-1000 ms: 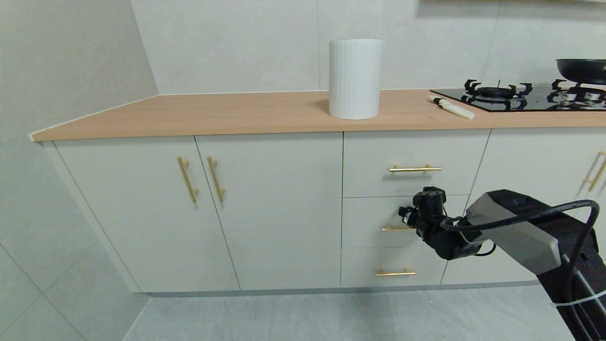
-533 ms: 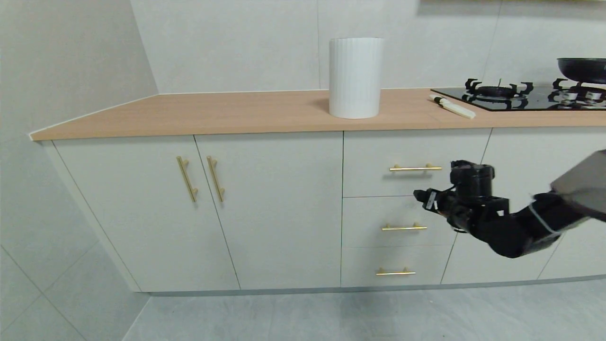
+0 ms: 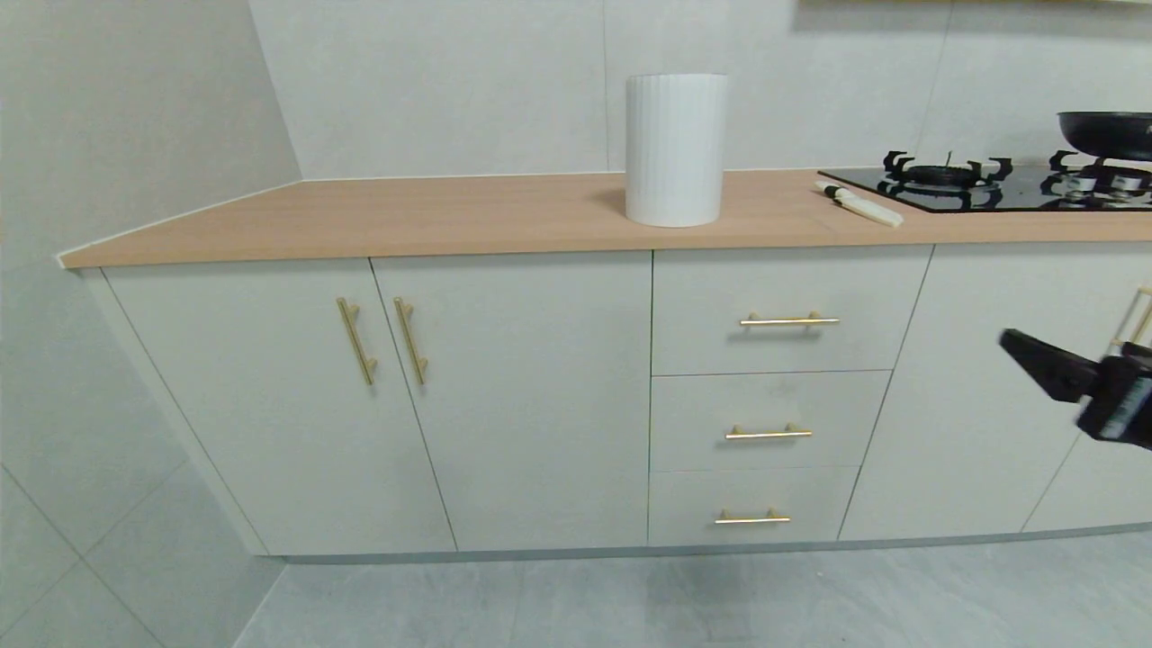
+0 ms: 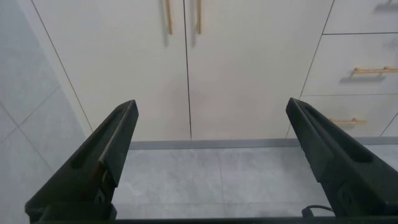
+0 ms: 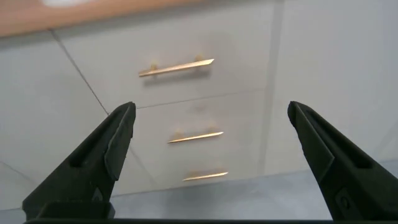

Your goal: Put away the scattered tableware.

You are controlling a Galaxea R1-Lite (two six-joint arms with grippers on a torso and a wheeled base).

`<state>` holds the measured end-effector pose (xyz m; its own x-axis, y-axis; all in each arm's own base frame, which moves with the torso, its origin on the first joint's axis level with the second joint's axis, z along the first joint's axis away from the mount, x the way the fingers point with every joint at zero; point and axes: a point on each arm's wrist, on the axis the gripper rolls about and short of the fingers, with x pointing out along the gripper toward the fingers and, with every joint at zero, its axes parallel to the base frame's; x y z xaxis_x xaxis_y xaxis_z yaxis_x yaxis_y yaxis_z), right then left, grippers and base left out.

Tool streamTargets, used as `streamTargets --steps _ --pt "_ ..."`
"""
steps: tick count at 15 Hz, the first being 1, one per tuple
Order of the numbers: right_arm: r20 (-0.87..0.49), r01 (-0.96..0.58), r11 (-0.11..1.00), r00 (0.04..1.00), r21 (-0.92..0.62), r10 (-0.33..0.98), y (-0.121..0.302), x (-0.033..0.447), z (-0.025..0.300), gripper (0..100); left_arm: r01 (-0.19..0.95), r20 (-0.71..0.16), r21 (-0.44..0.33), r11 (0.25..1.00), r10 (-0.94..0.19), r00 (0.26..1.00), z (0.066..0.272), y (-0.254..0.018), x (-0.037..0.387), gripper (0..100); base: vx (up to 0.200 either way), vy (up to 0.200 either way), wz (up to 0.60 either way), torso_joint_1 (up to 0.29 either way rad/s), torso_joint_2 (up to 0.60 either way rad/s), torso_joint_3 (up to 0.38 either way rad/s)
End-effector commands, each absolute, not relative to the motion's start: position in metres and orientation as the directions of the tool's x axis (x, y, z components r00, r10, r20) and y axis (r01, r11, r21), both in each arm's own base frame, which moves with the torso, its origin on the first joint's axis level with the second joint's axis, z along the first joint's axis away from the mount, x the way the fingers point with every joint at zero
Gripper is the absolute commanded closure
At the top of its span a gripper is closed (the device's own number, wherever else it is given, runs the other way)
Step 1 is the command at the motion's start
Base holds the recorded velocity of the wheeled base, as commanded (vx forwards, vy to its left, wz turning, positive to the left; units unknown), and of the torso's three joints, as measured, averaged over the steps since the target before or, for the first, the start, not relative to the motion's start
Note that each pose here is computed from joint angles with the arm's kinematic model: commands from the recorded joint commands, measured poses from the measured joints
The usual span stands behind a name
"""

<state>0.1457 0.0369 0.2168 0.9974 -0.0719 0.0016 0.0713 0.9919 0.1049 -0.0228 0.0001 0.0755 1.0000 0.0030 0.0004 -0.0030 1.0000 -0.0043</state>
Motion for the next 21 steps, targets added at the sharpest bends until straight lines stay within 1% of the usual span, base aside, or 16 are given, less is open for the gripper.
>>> streamTargets --steps 1,2,3,4,5,8,11,12,13,15,16,17,18,19,20,21 --pt "0.136 0.212 0.977 0.968 0.013 -0.212 -0.003 0.03 0.191 0 -0.003 0.0 -0.005 1.0 0.003 1.0 0.075 0.0 -0.023 0 0.0 0.0 0.0 0.0 0.0 0.0" --pt "0.131 0.269 0.963 0.954 0.008 -0.268 -0.008 0.006 0.182 0 -0.003 0.0 -0.005 1.0 0.003 1.0 0.075 0.0 -0.023 0 0.0 0.0 0.0 0.0 0.0 0.0" --pt "0.131 0.286 0.958 0.95 0.008 -0.284 -0.01 -0.004 0.177 0 -0.003 0.0 -0.005 1.0 0.003 1.0 0.075 0.0 -0.023 0 0.0 0.0 0.0 0.0 0.0 0.0" --pt "0.14 0.292 0.956 0.947 0.01 -0.29 -0.012 -0.024 0.164 0 -0.003 0.0 -0.005 1.0 0.003 1.0 0.075 0.0 -0.023 0 0.0 0.0 0.0 0.0 0.0 0.0" --pt "0.131 0.295 0.956 0.947 0.007 -0.293 -0.013 -0.033 0.155 0 -0.003 0.0 -0.005 1.0 0.003 1.0 0.075 0.0 -0.023 0 0.0 0.0 0.0 0.0 0.0 0.0" --pt "0.099 0.336 0.942 0.937 0.005 -0.335 -0.014 -0.037 0.143 0 -0.003 0.0 -0.005 1.0 0.003 1.0 0.075 0.0 -0.023 0 0.0 0.0 0.0 0.0 0.0 0.0" --pt "0.068 0.431 0.902 0.9 0.004 -0.431 -0.015 -0.034 0.133 0 -0.003 0.0 -0.005 1.0 0.003 1.0 0.075 0.0 -0.023 0 0.0 0.0 0.0 0.0 0.0 0.0" --pt "0.074 0.494 0.869 0.867 0.001 -0.493 -0.012 -0.037 0.124 0 -0.003 0.0 -0.005 1.0 0.003 1.0 0.075 0.0 -0.023 0 0.0 0.0 0.0 0.0 0.0 0.0" --pt "0.085 0.476 0.879 0.876 -0.002 -0.474 -0.01 -0.04 0.117 0 -0.003 0.0 -0.005 1.0 0.003 1.0 0.075 0.0 -0.023 0 0.0 0.0 0.0 0.0 0.0 0.0" --pt "0.083 0.393 0.92 0.917 -0.002 -0.391 -0.008 -0.036 0.106 0 -0.003 0.0 -0.005 1.0 0.003 1.0 0.075 0.0 -0.023 0 0.0 0.0 0.0 0.0 0.0 0.0" --pt "0.083 0.321 0.947 0.944 -0.005 -0.319 -0.007 -0.032 0.099 0 -0.003 0.0 -0.005 1.0 0.003 1.0 0.075 0.0 -0.023 0 0.0 0.0 0.0 0.0 0.0 0.0" --pt "0.083 0.305 0.952 0.949 -0.006 -0.303 -0.007 -0.031 0.098 0 -0.003 0.0 -0.005 1.0 0.003 1.0 0.075 0.0 -0.023 0 0.0 0.0 0.0 0.0 0.0 0.0" --pt "0.102 0.152 0.988 0.984 -0.019 -0.15 -0.003 -0.024 0.086 0 -0.003 0.0 -0.005 1.0 0.003 1.0 0.075 0.0 -0.023 0 0.0 0.0 0.0 0.0 0.0 0.0" --pt "0.099 0.139 0.99 0.986 -0.019 -0.136 -0.003 -0.024 0.086 0 -0.003 0.0 -0.005 1.0 0.003 1.0 0.075 0.0 -0.023 0 0.0 0.0 0.0 0.0 0.0 0.0" --pt "0.05 0.07 0.997 0.996 -0.029 -0.069 -0.001 -0.023 0.081 0 -0.003 0.0 -0.005 1.0 0.003 1.0 0.075 0.0 -0.023 0 0.0 0.0 0.0 0.0 0.0 0.0" --pt "0.002 0.051 0.998 0.999 -0.035 -0.051 -0.001 -0.023 0.076 0 -0.003 0.0 -0.005 1.0 0.003 1.0 0.075 0.0 -0.023 0 0.0 0.0 0.0 0.0 0.0 0.0"
